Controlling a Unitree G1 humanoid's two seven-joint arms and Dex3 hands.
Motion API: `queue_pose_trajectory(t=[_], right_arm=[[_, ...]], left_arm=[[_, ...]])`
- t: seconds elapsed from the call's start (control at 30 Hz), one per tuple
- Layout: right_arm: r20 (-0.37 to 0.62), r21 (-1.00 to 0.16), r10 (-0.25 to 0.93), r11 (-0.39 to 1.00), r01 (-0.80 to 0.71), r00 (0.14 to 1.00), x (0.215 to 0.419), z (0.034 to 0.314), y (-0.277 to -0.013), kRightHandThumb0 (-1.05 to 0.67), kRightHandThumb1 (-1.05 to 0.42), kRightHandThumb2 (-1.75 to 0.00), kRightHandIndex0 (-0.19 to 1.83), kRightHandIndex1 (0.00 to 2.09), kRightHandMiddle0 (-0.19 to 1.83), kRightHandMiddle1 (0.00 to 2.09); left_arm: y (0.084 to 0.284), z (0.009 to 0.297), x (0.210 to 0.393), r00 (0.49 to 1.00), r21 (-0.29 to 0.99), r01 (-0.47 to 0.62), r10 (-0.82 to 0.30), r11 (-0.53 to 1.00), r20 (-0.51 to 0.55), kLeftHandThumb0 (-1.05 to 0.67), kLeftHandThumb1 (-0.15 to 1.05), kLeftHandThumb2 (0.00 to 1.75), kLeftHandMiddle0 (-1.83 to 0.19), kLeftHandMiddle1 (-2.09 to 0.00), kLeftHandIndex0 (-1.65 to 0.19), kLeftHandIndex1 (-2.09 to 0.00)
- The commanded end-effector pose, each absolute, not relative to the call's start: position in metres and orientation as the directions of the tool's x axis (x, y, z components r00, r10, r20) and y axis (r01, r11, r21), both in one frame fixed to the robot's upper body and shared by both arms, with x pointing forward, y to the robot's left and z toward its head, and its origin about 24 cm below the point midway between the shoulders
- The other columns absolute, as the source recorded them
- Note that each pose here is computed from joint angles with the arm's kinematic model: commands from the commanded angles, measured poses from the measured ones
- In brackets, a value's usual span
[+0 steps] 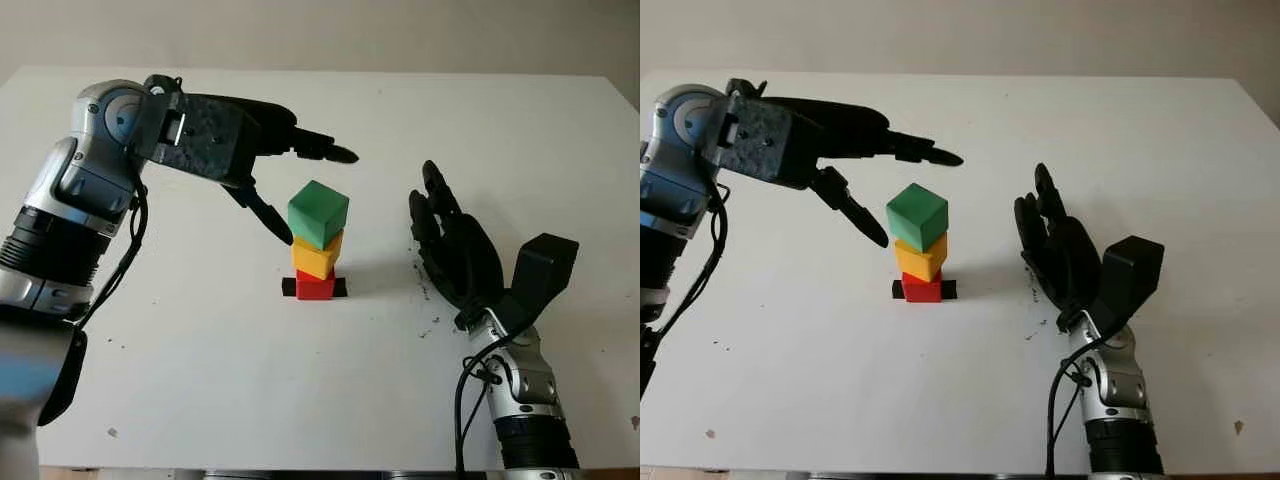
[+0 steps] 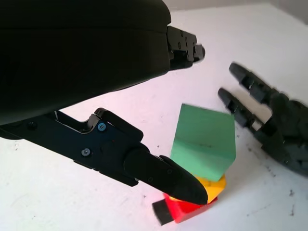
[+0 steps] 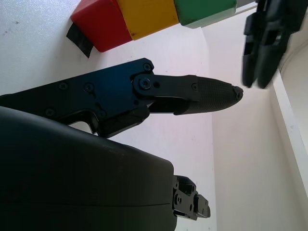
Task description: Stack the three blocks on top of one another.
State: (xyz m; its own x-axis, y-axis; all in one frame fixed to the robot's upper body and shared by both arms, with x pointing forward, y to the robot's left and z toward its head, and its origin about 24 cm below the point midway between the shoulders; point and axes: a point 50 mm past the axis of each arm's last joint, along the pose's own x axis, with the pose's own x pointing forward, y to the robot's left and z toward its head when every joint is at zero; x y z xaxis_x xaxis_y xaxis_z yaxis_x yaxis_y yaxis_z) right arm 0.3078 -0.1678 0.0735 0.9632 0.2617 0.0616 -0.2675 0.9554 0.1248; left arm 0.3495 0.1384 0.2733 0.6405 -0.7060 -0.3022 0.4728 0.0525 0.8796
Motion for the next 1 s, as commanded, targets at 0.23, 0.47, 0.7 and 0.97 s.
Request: queue_pose_trajectory(t=[0.23, 0.47, 0.7, 0.97], right_arm=[[0.094, 0.114, 0.256, 0.957, -0.266, 0.962, 0.312, 0.078, -0.168, -0.71, -1.05, -0.45, -0.19, 0.02, -0.16, 0.05], [0.119, 0.089, 0.246, 0.962, -0.257, 0.962, 0.315, 0.081, -0.169, -0.71, -1.05, -0.46, -0.19, 0.01, -0.16, 0.05], [0.137, 0.080, 0.247, 0.962, -0.259, 0.959, 0.318, 0.083, -0.169, -0.71, -1.05, -0.46, -0.19, 0.00, -0.17, 0.05], [0.140, 0.080, 0.233, 0.966, -0.246, 0.962, 0.321, 0.083, -0.166, -0.70, -1.05, -0.47, -0.19, 0.00, -0.19, 0.05]], left_arm=[[0.208, 0.282, 0.335, 0.786, 0.781, 0.348, -0.615, 0.519, 0.059, -0.99, 1.03, 0.35, 0.19, 0.00, 0.19, 0.00], [0.237, 0.237, 0.317, 0.849, 0.408, 0.245, -0.398, 0.880, 0.347, -0.85, 1.05, 0.65, 0.19, 0.00, 0.19, 0.00], [0.244, 0.166, 0.294, 0.918, 0.196, 0.118, -0.183, 0.973, 0.353, -0.79, 1.05, 0.70, 0.19, 0.00, 0.19, 0.00], [0.227, 0.109, 0.275, 0.953, 0.065, 0.089, -0.104, 0.994, 0.283, -0.80, 1.05, 0.69, 0.19, 0.00, 0.19, 0.00]])
